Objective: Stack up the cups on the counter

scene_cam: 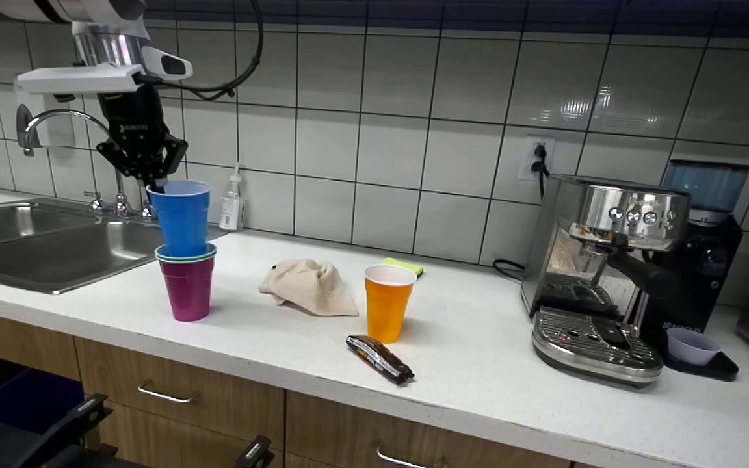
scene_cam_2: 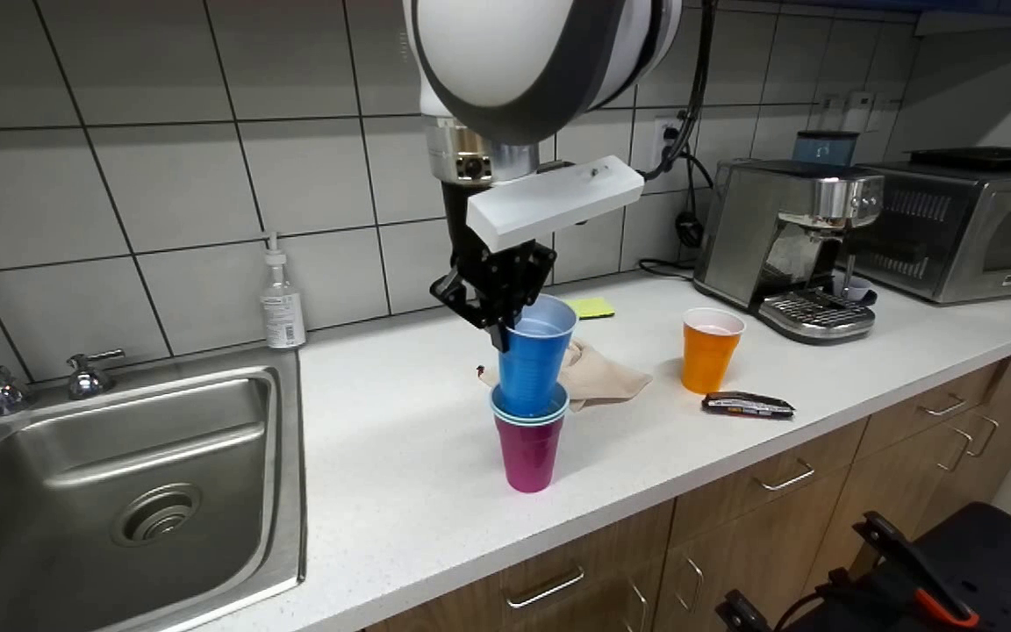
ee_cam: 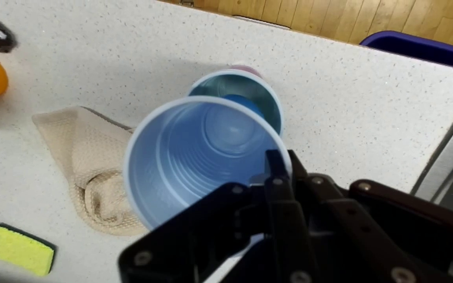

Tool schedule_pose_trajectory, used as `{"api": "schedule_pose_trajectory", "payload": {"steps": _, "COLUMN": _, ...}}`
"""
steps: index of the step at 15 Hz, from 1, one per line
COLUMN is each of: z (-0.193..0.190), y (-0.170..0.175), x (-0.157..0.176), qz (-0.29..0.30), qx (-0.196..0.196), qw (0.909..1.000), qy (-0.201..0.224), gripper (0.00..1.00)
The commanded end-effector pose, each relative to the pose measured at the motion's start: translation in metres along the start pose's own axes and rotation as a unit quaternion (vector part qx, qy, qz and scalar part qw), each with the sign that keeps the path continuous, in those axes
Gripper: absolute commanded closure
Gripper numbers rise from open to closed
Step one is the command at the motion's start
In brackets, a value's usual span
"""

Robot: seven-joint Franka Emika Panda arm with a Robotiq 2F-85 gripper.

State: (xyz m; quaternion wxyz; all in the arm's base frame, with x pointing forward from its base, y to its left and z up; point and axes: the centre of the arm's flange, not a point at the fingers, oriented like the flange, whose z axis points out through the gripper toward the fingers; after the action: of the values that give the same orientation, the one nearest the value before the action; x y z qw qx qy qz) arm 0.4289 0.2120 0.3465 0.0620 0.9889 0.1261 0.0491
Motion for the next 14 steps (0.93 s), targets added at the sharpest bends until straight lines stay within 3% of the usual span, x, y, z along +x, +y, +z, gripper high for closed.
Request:
{"api": "schedule_pose_trajectory", "payload": {"steps": 1, "z": 0.002, "y": -0.001, "x": 0.008, "qz": 0.002, "qx": 0.006, "qw": 0.9998, "qy": -0.018, "gripper": 0.99}}
{"api": "schedule_pose_trajectory", "payload": {"steps": 9, "z": 0.017, "y": 0.000, "x": 0.009, "qz": 0.011, "qx": 0.015, "qw": 0.9992, "qy": -0.036, "gripper": 0.96}}
{"api": "schedule_pose_trajectory", "payload": {"steps": 10, "z": 0.017, "y": 0.000, "x": 0.009, "qz": 0.012, "qx": 0.015, "qw": 0.9992, "qy": -0.037, "gripper": 0.71}}
{"api": "schedule_pose_trajectory", "payload": {"steps": 11, "z": 0.017, "y": 0.000, "x": 0.009, "qz": 0.012, "qx": 0.015, "qw": 0.9992, "qy": -0.036, "gripper": 0.70}}
{"api": "schedule_pose_trajectory", "payload": {"steps": 14, "z": 0.017, "y": 0.001, "x": 0.010, "qz": 0.014, "qx": 0.015, "qw": 0.9992, "qy": -0.035, "gripper": 0.48}}
